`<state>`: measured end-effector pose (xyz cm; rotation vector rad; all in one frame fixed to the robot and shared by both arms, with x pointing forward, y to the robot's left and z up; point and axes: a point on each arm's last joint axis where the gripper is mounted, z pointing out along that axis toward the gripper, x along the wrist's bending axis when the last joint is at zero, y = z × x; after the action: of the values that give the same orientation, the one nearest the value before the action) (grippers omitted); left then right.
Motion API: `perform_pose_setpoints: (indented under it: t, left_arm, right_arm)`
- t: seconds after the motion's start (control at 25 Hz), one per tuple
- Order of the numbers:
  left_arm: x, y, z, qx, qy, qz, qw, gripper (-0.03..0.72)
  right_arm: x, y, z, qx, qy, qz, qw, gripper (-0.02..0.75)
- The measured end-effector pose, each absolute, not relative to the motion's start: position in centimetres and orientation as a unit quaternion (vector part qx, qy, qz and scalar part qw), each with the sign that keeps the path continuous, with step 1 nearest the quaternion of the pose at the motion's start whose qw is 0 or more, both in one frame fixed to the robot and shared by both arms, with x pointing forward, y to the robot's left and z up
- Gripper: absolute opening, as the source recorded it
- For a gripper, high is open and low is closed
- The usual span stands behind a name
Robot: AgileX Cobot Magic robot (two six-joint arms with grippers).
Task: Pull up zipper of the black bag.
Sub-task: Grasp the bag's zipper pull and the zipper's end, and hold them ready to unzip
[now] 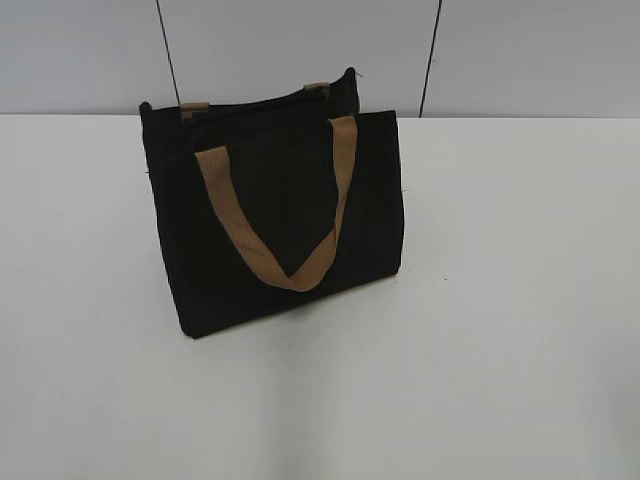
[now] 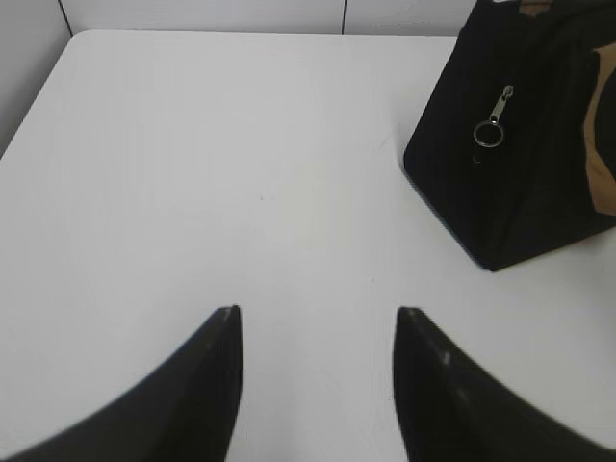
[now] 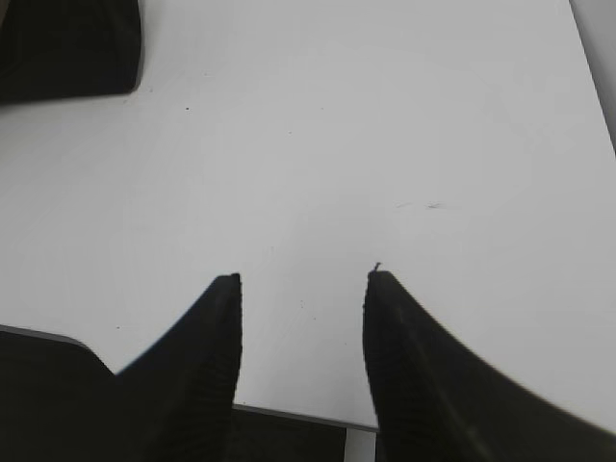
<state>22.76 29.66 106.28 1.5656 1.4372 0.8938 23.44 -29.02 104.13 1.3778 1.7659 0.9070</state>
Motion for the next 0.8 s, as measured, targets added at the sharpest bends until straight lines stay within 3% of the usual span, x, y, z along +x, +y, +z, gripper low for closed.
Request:
perform_pose_setpoints:
  t: [0.56,0.8]
  left_arm:
    - [22.7,29.7,106.4,0.619,0.568,0.358,0.407,0.37]
    - [24.2,29.8,109.3,0.566,0.525,0.431,0.467,0.37]
  right_arm:
    - [23.4,-29.0,104.1,0.533,0.683,0.351,0.355,0.324]
    - [23.4,-29.0,104.1,0.533,0.683,0.351,0.355,0.324]
